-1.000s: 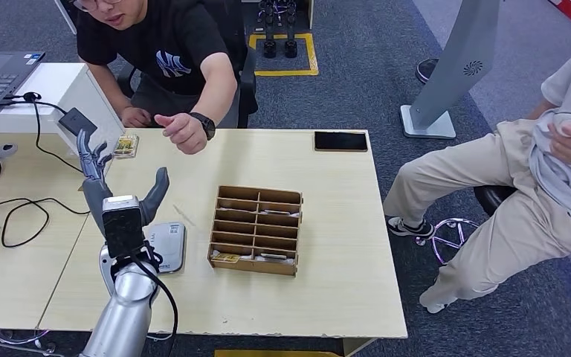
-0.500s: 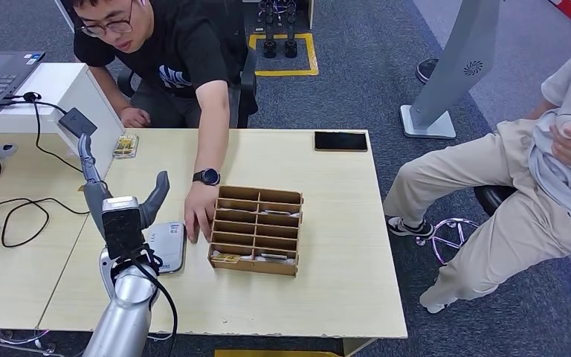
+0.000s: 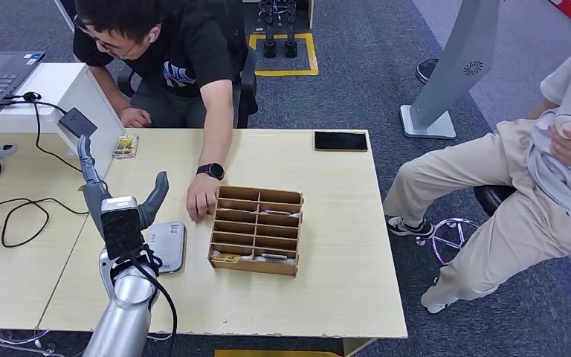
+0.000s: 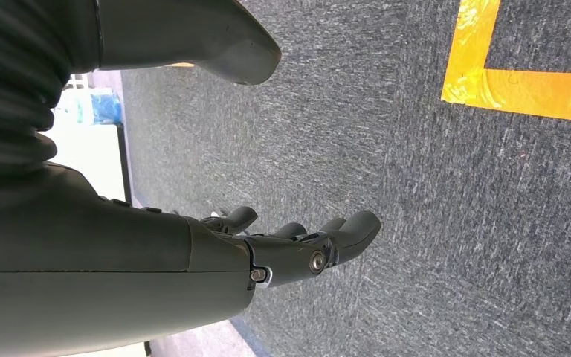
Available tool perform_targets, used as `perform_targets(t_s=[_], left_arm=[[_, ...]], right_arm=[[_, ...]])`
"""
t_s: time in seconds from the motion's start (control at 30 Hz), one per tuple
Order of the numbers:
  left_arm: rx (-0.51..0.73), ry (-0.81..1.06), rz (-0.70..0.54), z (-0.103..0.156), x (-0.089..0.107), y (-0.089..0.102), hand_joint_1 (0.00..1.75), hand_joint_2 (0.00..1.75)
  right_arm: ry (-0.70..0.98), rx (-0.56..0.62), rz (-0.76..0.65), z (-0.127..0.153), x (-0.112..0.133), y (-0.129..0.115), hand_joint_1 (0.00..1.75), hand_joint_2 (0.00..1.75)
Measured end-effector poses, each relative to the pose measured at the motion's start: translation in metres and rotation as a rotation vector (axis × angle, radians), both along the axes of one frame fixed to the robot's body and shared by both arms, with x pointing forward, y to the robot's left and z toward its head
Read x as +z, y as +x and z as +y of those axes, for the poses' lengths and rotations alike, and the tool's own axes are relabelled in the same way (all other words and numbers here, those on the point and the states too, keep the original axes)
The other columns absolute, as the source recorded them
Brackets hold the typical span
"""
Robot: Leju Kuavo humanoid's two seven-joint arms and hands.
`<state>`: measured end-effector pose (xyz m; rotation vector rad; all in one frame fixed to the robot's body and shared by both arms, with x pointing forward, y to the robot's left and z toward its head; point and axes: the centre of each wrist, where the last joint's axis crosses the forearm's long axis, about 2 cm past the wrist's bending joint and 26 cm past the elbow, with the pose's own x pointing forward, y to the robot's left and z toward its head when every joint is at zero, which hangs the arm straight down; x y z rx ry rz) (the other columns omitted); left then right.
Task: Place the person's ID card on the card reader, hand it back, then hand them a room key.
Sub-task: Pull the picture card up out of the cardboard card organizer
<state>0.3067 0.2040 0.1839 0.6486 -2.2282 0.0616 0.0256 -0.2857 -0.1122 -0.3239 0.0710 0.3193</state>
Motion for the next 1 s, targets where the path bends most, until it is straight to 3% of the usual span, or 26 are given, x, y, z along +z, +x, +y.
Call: perform_targets(t_s=[0.73, 0.9, 1.0], left_arm=[[-0.013, -0.047, 0.014, -0.001, -0.004, -0.003, 0.0, 1.75], [-0.208, -0.237, 0.083, -0.002, -0.012, -0.011, 0.0, 1.75], [-0.293, -0.256, 0.076, -0.005, -0.01, -0.019, 0.0, 1.75]], right_arm=[[-0.008, 0.0, -0.002, 0.001, 0.0, 0.001, 0.0, 1.75], [-0.006, 0.001, -0.004, 0.001, 0.0, -0.001, 0.0, 1.75], [-0.005, 0.002, -0.006, 0.001, 0.0, -0.002, 0.0, 1.75]])
